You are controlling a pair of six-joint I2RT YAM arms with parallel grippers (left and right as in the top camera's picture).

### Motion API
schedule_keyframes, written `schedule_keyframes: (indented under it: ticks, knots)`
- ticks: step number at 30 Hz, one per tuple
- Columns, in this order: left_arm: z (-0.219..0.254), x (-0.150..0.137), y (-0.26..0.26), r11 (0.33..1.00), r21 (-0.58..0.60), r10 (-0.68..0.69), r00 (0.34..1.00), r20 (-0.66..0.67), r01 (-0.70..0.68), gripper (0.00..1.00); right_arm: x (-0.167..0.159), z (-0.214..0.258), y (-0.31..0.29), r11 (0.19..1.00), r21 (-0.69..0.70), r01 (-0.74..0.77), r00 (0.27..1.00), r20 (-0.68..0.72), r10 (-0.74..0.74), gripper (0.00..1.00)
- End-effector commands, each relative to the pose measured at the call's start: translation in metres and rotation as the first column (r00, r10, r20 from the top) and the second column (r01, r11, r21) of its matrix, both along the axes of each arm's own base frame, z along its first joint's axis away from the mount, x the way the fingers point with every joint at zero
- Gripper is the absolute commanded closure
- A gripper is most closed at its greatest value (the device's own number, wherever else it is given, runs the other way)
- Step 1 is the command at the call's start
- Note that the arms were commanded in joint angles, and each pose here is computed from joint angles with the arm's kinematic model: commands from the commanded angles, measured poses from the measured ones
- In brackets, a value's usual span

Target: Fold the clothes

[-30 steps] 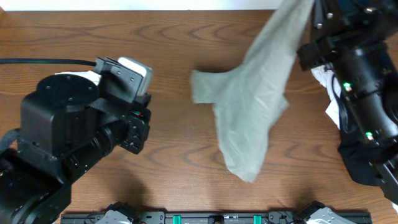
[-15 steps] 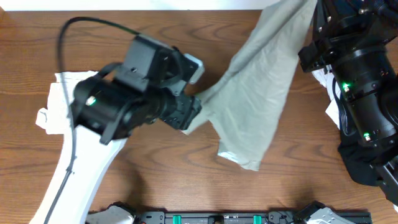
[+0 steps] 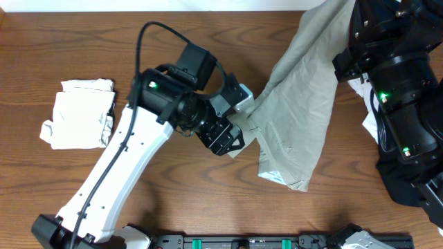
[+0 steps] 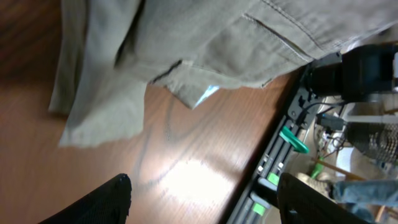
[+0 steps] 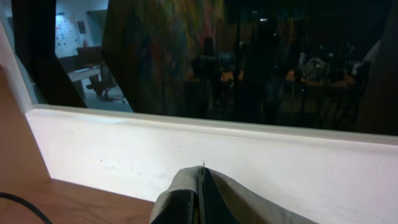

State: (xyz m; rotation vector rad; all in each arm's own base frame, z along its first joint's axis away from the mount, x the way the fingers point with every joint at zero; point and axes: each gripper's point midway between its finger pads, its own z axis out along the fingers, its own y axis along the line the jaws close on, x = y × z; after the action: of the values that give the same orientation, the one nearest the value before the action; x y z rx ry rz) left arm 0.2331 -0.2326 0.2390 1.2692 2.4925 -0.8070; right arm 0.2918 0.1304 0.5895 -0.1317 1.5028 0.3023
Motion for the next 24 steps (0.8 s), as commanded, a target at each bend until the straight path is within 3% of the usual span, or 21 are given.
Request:
schedule_keyframes:
  ticks: [1,12,24]
  knots:
    - [-0.012,-0.001,-0.006,0.996,-0.041,-0.083,0.996,0.030,0.085,0.25,-0.005,0.010,-0.011,1.000,0.008,0.025,0.999,0.031,-0.026,0.99]
    - [-0.048,0.028,-0.023,0.985,-0.088,-0.128,0.974,0.187,0.146,0.24,-0.005,0.008,-0.011,0.999,0.028,0.022,1.000,0.016,-0.023,0.99]
    - [-0.051,0.030,-0.047,0.972,-0.114,-0.171,0.953,0.249,0.204,0.24,-0.006,0.007,-0.010,0.999,0.033,0.019,1.000,0.011,-0.019,0.99]
